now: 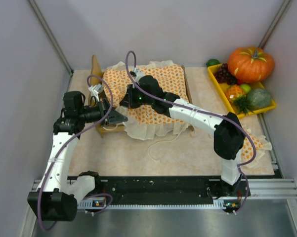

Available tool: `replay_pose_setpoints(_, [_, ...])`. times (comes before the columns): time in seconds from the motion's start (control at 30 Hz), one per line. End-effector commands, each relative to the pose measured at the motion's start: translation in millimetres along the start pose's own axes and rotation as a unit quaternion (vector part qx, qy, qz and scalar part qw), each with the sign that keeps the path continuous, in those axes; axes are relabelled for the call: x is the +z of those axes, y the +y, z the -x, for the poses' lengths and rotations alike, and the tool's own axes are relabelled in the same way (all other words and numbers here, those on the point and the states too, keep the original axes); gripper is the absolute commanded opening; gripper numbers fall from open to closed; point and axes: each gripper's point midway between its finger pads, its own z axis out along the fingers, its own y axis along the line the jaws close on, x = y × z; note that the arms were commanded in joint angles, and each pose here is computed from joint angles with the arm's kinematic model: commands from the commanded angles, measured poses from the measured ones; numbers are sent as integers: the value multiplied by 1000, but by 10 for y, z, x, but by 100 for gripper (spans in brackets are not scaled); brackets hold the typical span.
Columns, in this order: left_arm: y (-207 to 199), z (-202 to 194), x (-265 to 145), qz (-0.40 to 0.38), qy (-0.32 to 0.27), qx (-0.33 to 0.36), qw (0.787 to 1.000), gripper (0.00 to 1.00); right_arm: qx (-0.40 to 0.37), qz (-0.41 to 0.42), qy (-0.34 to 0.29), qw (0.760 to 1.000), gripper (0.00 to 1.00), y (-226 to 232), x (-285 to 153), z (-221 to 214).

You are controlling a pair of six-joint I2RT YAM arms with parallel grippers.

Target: Set up the pet bed

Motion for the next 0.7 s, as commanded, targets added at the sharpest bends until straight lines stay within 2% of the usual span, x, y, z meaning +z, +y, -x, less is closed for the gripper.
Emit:
replay_pose_setpoints(0.0, [-473,-187,-136,-95,42,30,994,0,-15,-52,-49,997,0,-228,-84,266])
replay_pose_setpoints(0.2, [-622,-227,-195,-124,51,30,991,0,-17,-53,-49,997,0,-242,-84,270])
replay_pose_setpoints(0.37, [-549,-269,-177,-124,58,21,990,0,-16,-49,-49,997,0,-213,-69,279])
replay_pose_setpoints(0.43, [-507,-266,-163,-115,49,24,992,0,-15,-50,-48,997,0,-222,-69,271])
replay_pose_setpoints(0.47, [-470,-253,-154,-106,40,51,992,0,-14,-51,-47,997,0,-230,-67,259])
replay_pose_setpoints(0.5, [-389,-312,-151,-84,45,23,995,1,-14,-51,-47,997,0,-235,-68,263])
replay_pose_setpoints(0.53, [-194,-253,-106,-42,26,59,997,5,-14,-51,-46,998,0,-237,-61,246])
replay_pose_setpoints(0.57, [-143,-249,-122,-15,25,65,997,8,-14,-52,-45,998,0,-241,-60,240])
replay_pose_setpoints(0.6, [7,-360,-142,23,42,34,998,12,-14,-52,-45,997,0,-241,-61,245])
replay_pose_setpoints(0.63, [266,-346,-147,81,43,49,995,24,-14,-53,-45,998,0,-245,-61,239])
replay_pose_setpoints(0.67, [367,-357,-173,111,48,47,992,29,-14,-54,-44,997,0,-252,-60,234])
